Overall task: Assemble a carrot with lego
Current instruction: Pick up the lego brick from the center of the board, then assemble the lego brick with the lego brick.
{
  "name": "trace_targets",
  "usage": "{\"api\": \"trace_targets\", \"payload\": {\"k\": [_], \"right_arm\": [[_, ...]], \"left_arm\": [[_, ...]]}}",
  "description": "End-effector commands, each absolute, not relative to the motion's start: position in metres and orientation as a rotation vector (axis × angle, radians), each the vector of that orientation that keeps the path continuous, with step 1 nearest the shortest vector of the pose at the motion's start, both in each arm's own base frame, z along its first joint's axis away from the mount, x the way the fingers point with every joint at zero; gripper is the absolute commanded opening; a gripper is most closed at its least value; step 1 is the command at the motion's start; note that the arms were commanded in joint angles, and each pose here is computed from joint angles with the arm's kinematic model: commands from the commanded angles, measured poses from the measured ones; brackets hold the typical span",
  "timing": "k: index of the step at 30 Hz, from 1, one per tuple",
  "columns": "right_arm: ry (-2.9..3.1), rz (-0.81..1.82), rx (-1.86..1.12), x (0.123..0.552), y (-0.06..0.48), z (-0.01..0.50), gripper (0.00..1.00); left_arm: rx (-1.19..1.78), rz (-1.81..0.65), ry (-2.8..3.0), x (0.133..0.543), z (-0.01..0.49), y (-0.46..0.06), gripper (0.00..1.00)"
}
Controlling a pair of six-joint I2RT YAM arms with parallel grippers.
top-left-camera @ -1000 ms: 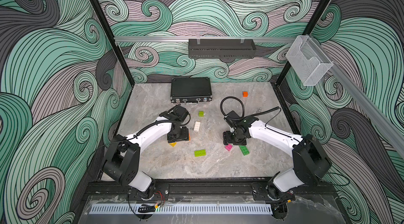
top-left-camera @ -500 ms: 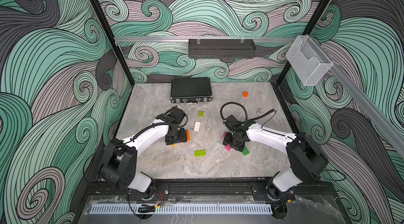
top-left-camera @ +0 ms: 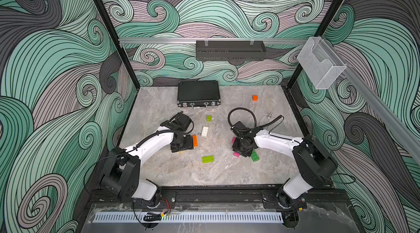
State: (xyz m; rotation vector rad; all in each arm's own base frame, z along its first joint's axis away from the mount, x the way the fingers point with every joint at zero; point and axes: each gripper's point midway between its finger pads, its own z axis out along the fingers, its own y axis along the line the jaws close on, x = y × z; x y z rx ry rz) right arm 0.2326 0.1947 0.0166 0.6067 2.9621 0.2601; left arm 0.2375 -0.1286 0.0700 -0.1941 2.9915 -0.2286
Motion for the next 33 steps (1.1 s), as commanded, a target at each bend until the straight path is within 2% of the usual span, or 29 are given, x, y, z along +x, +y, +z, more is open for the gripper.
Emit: {"api": "trace_targets", "payload": {"k": [1,3,6,9,14,20,33], "right_arm": [[2.967,0.238,0.599,0.229,0.195,0.014,0.35],[2.97,0.227,0.575,0.229,0.196,0.014,0.35],[2.977,0.218,0.538,0.23,0.198,0.016,0.16],[2.987,0.212,0.383,0.233,0.208,0.026,0.1],[2.956,0.237,-0.044,0.233,0.25,0.048,0.1],[2.946,0.25,-0.368,0.218,0.294,0.054,0.09],[2.947,0.226,-0.529,0.205,0.319,0.045,0.08]], "left_arm": [[-0.203,-0.238,2.97,0.239,0.076,-0.126,0.71],[-0.204,-0.236,2.97,0.238,0.076,-0.124,0.71],[-0.21,-0.234,2.967,0.237,0.076,-0.123,0.71],[-0.214,-0.243,2.969,0.235,0.075,-0.122,0.71],[-0.281,-0.344,2.975,0.228,0.066,-0.124,0.71],[-0.331,-0.404,2.96,0.223,0.065,-0.121,0.71],[-0.377,-0.415,2.957,0.218,0.062,-0.113,0.71]]}}
